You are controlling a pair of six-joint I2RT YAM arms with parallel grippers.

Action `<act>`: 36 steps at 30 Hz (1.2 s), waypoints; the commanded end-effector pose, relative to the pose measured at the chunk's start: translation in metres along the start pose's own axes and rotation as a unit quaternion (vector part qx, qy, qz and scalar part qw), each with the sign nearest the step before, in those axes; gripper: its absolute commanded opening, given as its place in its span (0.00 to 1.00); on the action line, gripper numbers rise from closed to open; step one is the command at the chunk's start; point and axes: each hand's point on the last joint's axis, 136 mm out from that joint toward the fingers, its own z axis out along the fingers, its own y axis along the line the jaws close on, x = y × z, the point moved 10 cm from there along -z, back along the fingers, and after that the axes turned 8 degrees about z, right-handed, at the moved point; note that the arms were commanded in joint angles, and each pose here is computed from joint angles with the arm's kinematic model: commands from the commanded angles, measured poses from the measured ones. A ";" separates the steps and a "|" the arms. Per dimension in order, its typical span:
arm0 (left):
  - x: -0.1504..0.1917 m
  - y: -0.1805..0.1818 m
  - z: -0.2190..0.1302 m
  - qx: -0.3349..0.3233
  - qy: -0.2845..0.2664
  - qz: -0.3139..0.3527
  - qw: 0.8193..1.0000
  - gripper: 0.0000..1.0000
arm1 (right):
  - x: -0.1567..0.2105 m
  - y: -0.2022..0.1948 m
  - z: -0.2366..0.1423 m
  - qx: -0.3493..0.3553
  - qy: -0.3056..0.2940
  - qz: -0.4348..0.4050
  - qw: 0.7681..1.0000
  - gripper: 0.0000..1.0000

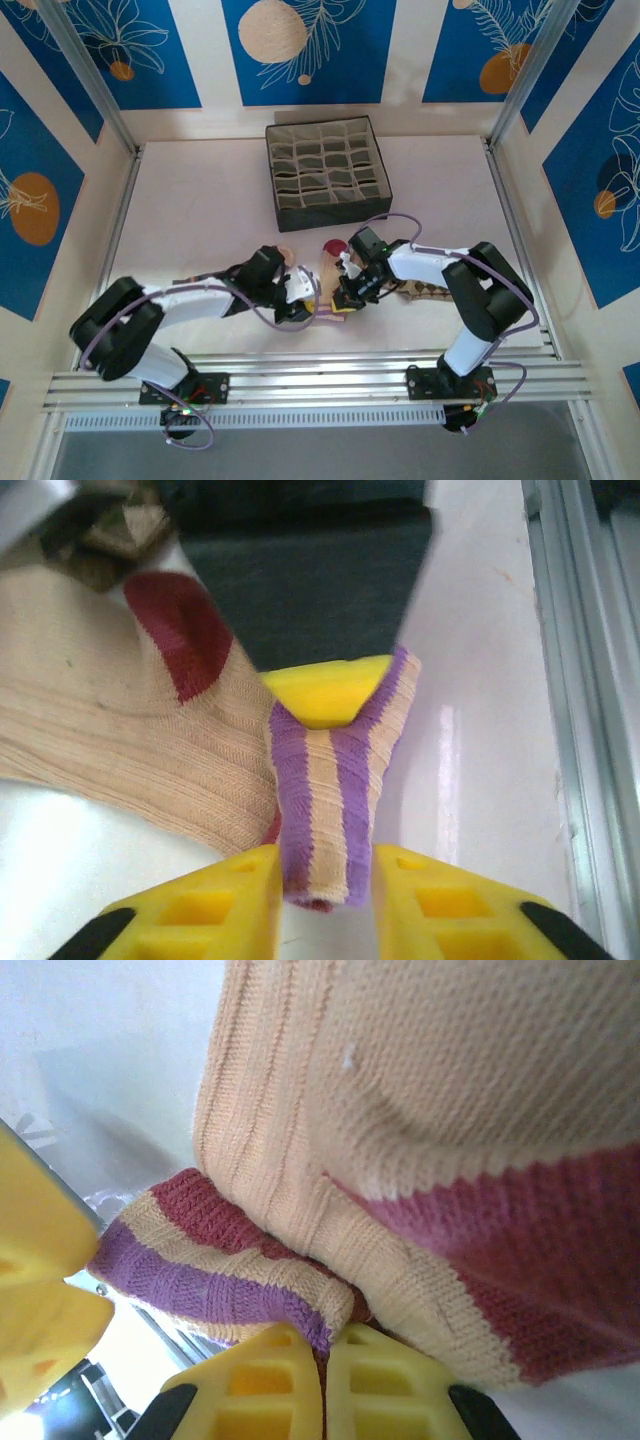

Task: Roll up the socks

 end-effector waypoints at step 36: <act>0.010 -0.036 0.047 -0.082 0.090 0.270 0.955 0.44 | 0.003 -0.027 0.018 0.048 0.086 0.071 0.993 0.00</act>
